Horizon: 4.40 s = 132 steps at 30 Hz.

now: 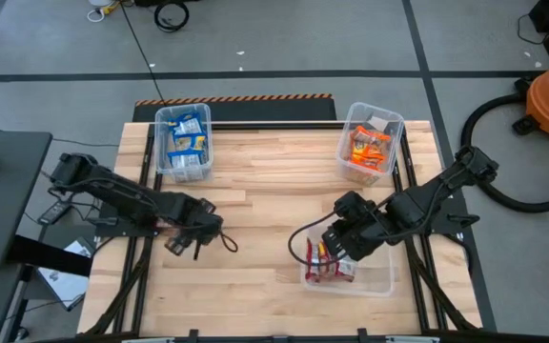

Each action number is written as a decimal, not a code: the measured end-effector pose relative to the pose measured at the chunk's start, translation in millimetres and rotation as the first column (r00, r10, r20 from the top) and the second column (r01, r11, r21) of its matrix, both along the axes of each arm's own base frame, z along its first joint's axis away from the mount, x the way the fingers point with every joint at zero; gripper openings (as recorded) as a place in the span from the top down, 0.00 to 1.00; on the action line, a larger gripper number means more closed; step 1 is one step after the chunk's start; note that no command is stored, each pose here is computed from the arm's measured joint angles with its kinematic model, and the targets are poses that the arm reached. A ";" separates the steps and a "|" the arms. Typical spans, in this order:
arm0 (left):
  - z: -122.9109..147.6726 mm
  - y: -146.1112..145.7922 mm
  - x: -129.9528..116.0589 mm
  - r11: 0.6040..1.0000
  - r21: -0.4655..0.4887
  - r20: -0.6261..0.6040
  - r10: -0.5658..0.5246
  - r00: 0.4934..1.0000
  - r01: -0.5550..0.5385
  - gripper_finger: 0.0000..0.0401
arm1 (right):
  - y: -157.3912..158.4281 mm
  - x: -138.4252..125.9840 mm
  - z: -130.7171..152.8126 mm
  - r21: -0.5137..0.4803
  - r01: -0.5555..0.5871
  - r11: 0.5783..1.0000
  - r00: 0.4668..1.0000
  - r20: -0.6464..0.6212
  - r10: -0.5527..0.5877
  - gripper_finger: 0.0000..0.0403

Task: Sort Maruchan noodles
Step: Put the red noodle pack into the bottom transparent bin

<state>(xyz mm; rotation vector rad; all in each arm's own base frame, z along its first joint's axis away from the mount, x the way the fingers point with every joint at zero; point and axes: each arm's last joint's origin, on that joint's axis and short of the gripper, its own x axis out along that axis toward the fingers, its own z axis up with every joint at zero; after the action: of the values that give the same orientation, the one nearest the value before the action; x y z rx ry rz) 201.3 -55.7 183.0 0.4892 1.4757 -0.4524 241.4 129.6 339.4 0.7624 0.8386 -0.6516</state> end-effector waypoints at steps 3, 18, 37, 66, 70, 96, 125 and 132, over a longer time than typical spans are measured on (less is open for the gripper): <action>-12.6 6.5 -4.9 0.993 0.066 -0.176 -0.084 0.981 0.097 0.38 | 0.9 0.9 0.4 0.008 0.000 1.000 1.000 0.010 0.000 0.80; -28.6 10.6 3.1 0.986 0.032 -0.190 -0.155 0.969 0.164 0.39 | -3.8 4.8 2.2 -0.047 0.046 0.998 0.997 0.066 -0.043 0.80; -40.2 12.7 -1.1 0.942 0.099 -0.183 -0.300 0.936 0.321 0.74 | -8.6 9.3 3.1 -0.072 0.057 0.996 0.995 0.090 -0.051 0.80; 114.9 2.2 69.4 0.594 -0.472 0.645 0.736 0.204 -0.652 0.98 | 30.0 101.2 -23.1 -0.509 -0.259 0.821 0.871 0.243 0.426 0.51; 116.6 8.1 72.2 0.495 -0.557 0.597 0.797 0.094 -0.667 0.98 | 34.6 113.5 -37.1 -0.601 -0.314 0.735 0.854 0.159 0.495 0.44; 173.9 44.3 73.2 0.303 -0.899 0.389 0.883 -0.261 -0.317 0.97 | -11.9 124.9 -57.0 -0.595 0.137 0.792 0.968 0.252 0.022 0.43; 180.7 42.0 75.6 0.445 -0.856 0.496 0.850 -0.178 -0.262 0.93 | -23.6 126.3 -49.6 -0.581 0.137 0.802 0.966 0.257 0.022 0.96; 185.3 46.8 62.0 0.553 -0.770 0.613 0.780 -0.130 -0.318 0.73 | -32.1 111.3 -23.9 -0.358 0.087 0.930 0.945 0.326 0.037 0.98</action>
<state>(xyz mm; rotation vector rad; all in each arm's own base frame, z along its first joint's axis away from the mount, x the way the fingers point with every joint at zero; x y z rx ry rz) 263.3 -8.9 368.2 -0.3104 0.1030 0.3670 352.7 97.4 315.6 0.5188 0.3832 -0.6591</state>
